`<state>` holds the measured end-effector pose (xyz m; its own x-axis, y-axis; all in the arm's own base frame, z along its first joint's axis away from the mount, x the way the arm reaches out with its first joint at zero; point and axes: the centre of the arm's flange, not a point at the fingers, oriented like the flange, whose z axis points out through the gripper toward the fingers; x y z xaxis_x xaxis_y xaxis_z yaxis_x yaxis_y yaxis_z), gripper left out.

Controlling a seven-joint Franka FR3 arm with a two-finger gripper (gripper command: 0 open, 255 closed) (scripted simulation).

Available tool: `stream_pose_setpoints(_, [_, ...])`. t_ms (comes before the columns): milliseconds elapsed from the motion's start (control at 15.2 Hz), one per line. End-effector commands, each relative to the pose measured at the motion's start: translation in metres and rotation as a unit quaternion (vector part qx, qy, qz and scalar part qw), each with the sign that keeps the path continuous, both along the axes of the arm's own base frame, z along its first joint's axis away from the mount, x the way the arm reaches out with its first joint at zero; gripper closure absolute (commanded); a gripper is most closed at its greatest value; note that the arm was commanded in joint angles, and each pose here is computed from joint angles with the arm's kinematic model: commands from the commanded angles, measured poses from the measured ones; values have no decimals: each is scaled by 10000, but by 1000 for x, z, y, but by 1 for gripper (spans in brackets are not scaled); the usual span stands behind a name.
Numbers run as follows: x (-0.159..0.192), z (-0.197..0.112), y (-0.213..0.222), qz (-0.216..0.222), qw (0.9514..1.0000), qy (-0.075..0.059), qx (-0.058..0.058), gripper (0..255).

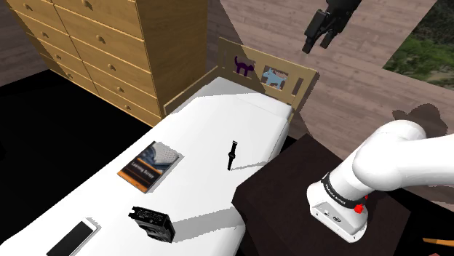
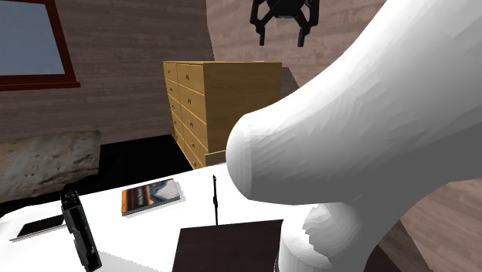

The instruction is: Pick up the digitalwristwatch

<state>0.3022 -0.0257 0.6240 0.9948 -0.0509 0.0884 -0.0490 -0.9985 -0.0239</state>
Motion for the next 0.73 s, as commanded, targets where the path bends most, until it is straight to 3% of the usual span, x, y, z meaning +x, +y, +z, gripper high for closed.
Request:
stream_pose_setpoints(0, [0, 0, 0, 0, 10000, 0, 0, 0])
stream_pose_setpoints(660, [15, -116, 62, -1004, 9949, 118, 60, 0])
